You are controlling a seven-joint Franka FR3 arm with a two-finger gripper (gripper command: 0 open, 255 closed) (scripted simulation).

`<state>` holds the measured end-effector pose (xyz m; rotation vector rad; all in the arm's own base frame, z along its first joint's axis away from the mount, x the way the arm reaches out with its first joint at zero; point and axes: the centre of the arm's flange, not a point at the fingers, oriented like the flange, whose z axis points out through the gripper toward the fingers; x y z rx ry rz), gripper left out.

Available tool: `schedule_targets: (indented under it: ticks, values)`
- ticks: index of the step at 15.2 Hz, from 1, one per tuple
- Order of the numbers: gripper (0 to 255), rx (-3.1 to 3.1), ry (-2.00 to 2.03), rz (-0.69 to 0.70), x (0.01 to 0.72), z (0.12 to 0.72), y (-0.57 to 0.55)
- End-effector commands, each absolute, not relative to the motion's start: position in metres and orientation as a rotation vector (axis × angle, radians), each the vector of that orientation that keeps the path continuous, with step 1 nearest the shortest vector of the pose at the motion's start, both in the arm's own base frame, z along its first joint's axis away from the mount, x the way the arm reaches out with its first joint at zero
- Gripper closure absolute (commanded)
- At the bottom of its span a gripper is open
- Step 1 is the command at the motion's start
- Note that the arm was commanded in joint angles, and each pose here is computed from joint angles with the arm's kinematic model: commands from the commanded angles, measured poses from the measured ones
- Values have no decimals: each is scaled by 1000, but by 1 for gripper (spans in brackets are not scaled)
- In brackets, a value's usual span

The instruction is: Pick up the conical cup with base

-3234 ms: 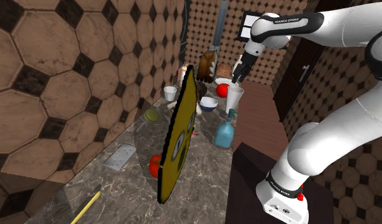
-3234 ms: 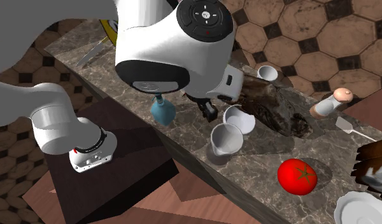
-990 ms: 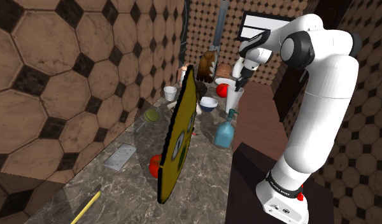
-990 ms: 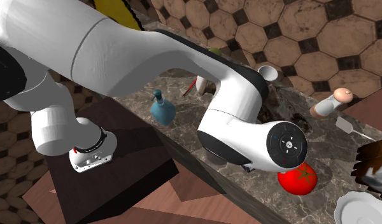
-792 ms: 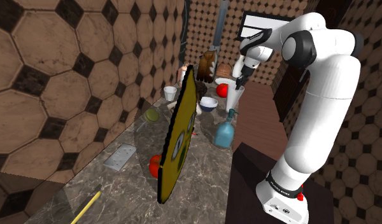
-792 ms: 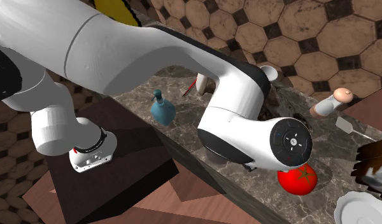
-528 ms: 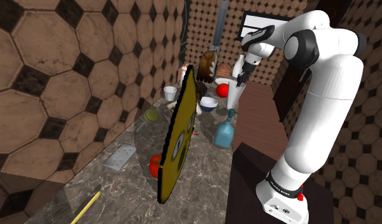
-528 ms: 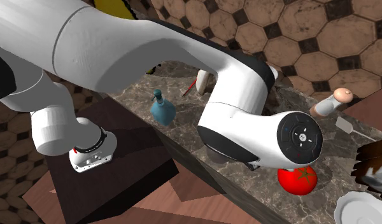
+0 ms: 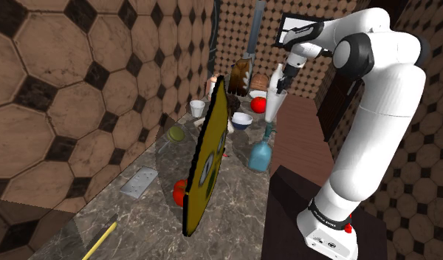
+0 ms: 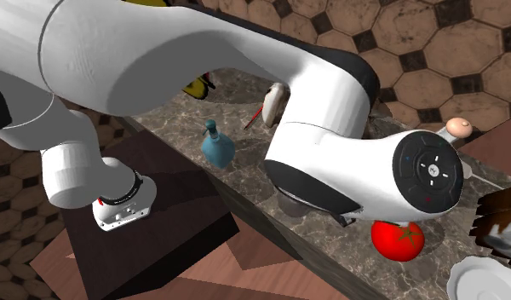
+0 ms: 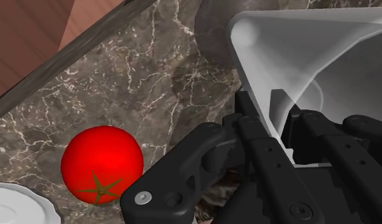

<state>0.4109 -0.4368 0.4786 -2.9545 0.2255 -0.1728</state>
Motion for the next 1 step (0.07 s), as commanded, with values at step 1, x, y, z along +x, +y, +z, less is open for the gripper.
schedule_targets:
  ticks: [1]
  values:
    - [255, -2954, 225, -173, 411, 482, -436]
